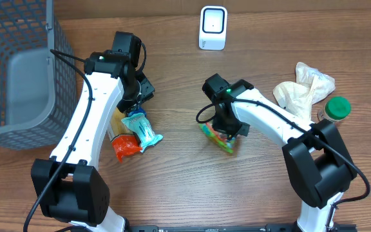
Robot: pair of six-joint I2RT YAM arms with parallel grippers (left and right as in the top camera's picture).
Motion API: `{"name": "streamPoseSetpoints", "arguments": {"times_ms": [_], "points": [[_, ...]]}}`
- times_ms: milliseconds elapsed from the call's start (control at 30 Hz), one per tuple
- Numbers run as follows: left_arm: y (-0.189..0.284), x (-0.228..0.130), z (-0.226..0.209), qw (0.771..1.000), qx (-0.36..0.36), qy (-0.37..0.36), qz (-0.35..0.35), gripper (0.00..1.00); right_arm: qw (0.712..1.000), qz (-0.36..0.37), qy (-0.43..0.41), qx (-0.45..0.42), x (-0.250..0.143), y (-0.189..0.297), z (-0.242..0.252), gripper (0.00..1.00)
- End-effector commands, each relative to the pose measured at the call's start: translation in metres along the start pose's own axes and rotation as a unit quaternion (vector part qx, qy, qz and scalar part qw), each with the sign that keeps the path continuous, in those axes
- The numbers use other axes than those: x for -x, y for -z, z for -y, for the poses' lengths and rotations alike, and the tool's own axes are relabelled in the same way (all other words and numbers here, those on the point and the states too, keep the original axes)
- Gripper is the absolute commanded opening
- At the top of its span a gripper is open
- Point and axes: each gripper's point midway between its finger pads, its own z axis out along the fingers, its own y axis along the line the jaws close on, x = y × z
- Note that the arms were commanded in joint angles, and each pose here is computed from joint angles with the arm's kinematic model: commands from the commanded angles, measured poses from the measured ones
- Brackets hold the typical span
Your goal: Scan the item barcode
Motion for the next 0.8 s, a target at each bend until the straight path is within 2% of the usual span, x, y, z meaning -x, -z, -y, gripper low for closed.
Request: {"name": "streamPoseSetpoints", "arguments": {"times_ms": [0, 133, 267, 400, 600, 667, 767], "points": [[0.01, 0.004, 0.003, 1.0, -0.005, -0.01, 0.018, 0.35, 0.987, 0.138, 0.053, -0.07, 0.045, 0.049, 0.023, 0.04], [0.009, -0.005, 0.012, 0.999, -0.017, -0.034, 0.004, 0.33, 0.962, 0.182, 0.143, -0.147, 0.051, 0.065, 0.035, 0.04], [0.004, -0.016, 0.02, 0.998, -0.02, -0.062, -0.01, 0.33, 0.92, 0.245, 0.205, -0.224, 0.054, 0.087, 0.036, 0.04], [-0.007, -0.021, 0.019, 0.998, -0.009, -0.066, -0.023, 0.33, 0.893, 0.286, 0.24, -0.252, 0.051, 0.101, 0.024, 0.04], [-0.029, -0.03, 0.02, 0.996, 0.002, -0.065, -0.063, 0.32, 0.875, 0.266, 0.302, -0.27, 0.037, 0.099, 0.019, 0.04], [-0.038, -0.036, 0.022, 0.994, -0.001, -0.068, -0.084, 0.26, 0.866, 0.258, 0.317, -0.286, 0.037, 0.098, 0.023, 0.04], [-0.05, -0.055, 0.038, 0.984, -0.037, -0.109, -0.134, 0.2, 0.866, 0.255, 0.32, -0.289, 0.036, 0.096, 0.023, 0.04]]}}
